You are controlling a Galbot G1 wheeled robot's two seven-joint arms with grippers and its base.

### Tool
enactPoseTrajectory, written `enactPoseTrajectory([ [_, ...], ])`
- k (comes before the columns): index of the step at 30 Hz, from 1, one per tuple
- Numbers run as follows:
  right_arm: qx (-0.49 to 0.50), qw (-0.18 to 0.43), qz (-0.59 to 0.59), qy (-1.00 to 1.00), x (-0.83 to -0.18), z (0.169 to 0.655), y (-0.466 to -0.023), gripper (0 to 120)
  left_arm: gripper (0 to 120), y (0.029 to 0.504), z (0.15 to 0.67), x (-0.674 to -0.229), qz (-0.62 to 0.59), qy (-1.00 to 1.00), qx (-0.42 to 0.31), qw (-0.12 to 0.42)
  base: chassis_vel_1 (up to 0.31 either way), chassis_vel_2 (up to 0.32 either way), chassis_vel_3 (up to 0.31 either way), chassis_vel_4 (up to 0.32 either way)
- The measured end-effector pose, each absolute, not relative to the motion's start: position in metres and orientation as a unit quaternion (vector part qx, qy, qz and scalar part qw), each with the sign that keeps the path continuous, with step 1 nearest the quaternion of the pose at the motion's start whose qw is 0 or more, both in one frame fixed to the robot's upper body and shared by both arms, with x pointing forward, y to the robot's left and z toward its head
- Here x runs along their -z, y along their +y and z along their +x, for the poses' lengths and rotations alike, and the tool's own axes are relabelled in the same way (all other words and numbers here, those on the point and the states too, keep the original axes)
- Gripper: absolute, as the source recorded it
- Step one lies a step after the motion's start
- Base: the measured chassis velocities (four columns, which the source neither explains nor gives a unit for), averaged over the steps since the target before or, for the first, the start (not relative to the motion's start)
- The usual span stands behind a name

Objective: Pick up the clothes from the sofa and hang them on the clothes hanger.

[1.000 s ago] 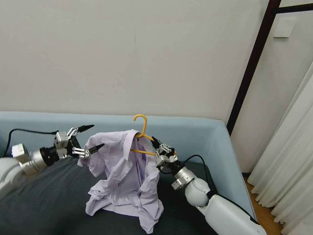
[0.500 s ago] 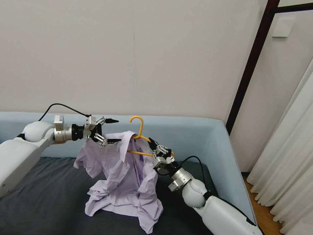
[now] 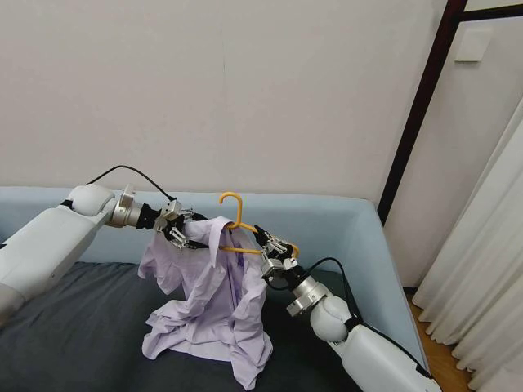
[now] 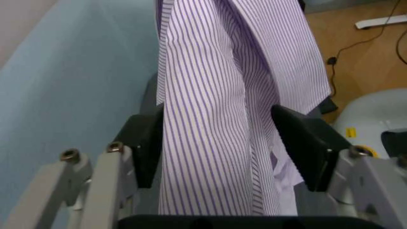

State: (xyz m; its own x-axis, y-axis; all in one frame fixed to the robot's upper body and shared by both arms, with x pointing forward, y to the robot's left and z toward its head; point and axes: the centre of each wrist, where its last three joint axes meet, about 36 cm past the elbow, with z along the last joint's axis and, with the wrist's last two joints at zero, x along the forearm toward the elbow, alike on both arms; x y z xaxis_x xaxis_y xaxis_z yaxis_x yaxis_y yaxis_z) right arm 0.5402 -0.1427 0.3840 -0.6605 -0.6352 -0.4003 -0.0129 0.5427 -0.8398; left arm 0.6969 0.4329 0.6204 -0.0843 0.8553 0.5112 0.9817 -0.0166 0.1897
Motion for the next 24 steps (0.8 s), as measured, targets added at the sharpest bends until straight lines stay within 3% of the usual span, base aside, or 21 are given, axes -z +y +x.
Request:
enactPoseTrajectory([
  [1, 0.433, 0.359, -0.202, 0.802, -0.384, 0.54, -0.143, 5, 65, 0.433, 0.697, -0.62, -0.665, -0.69, 0.256, 0.123, 0.0, 0.0, 0.0, 0.0],
  [6, 0.433, 0.361, -0.197, 0.802, -0.385, 0.54, -0.147, 5, 40, 0.429, 0.704, -0.63, -0.667, -0.686, 0.262, 0.128, 0.0, 0.0, 0.0, 0.0],
  [8, 0.433, 0.362, -0.196, 0.802, -0.385, 0.54, -0.148, 5, 37, 0.428, 0.705, -0.631, -0.666, -0.686, 0.263, 0.127, 0.0, 0.0, 0.0, 0.0],
  [17, 0.428, 0.363, -0.19, 0.805, -0.387, 0.54, -0.15, 5, 3, 0.42, 0.711, -0.629, -0.672, -0.676, 0.269, 0.136, 0.0, 0.0, 0.0, 0.0],
  [24, 0.424, 0.365, -0.184, 0.808, -0.388, 0.54, -0.149, 5, 3, 0.42, 0.712, -0.628, -0.672, -0.678, 0.267, 0.134, 0.0, 0.0, 0.0, 0.0],
])
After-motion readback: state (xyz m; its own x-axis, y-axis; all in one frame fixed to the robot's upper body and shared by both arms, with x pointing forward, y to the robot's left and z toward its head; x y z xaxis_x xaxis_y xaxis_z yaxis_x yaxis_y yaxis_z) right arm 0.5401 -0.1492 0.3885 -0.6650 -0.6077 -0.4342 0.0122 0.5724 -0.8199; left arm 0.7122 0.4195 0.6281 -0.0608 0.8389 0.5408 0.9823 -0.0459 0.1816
